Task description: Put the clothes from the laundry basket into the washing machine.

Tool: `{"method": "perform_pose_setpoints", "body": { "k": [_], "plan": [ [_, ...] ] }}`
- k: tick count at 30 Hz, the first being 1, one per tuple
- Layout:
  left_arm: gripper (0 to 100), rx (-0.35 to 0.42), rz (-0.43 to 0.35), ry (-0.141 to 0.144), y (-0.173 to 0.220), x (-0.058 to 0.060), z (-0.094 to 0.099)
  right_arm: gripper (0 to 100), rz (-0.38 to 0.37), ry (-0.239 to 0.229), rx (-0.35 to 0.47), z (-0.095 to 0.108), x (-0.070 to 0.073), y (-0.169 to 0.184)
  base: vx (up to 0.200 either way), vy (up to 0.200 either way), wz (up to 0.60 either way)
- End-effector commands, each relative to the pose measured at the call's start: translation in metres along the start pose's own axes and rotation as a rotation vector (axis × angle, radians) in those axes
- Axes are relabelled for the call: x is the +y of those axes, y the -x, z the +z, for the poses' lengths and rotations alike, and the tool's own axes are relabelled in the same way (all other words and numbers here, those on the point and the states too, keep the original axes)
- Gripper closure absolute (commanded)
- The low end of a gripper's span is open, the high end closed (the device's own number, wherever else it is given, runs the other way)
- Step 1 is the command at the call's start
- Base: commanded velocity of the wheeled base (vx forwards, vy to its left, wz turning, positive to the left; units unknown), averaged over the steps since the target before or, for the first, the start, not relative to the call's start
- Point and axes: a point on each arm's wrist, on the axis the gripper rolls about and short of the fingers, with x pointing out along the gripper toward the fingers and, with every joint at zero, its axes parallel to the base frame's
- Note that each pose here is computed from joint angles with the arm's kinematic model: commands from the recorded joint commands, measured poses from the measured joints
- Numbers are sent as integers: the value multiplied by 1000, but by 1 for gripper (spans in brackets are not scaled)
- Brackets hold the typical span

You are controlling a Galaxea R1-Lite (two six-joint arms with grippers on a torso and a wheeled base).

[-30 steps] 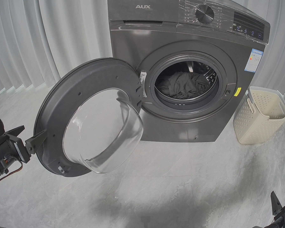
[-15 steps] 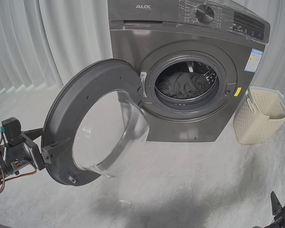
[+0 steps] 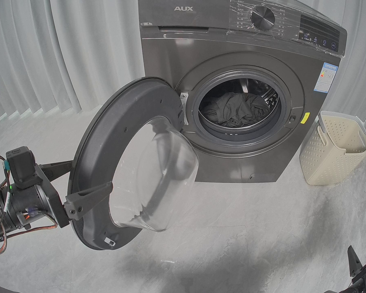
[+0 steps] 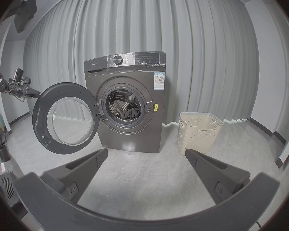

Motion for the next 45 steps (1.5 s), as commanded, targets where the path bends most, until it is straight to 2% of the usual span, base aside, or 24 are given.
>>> {"method": "perform_pose_setpoints", "body": {
  "k": [1,6,12,14,17,22,26,32,34,37,40,45],
  "plan": [
    [0,18,-25,-2,-26,-1,10,0,1,0,-6,-2,0,0,0,0,0],
    [0,24,-21,4,-53,-8,19,0,1,0,-4,-2,0,0,0,0,0],
    [0,33,-100,45,-68,-30,23,0,1,0,-4,-2,0,0,0,0,0],
    [0,28,-113,60,-68,-32,23,0,1,0,-4,-2,0,0,0,0,0],
    [0,18,-112,78,-67,-32,22,0,1,0,-6,-2,0,0,0,0,0],
    [0,8,-104,77,-59,-30,21,0,1,0,-6,-2,0,0,0,0,0],
    [0,-31,-107,76,-38,-31,24,0,1,0,-4,-2,0,0,0,0,0],
    [0,20,-80,75,-40,-26,11,0,1,0,-4,-2,0,0,0,0,0],
    [0,84,-57,76,-57,-21,-2,0,1,0,-6,-2,0,0,0,0,0],
    [0,121,-53,77,-74,-20,-9,0,1,0,-4,-2,0,0,0,0,0],
    [0,121,-55,79,-79,-19,-10,0,1,0,-4,-2,0,0,0,0,0],
    [0,70,-65,71,-116,-24,-18,0,1,0,-6,-2,0,0,0,0,0]
  ]
}}
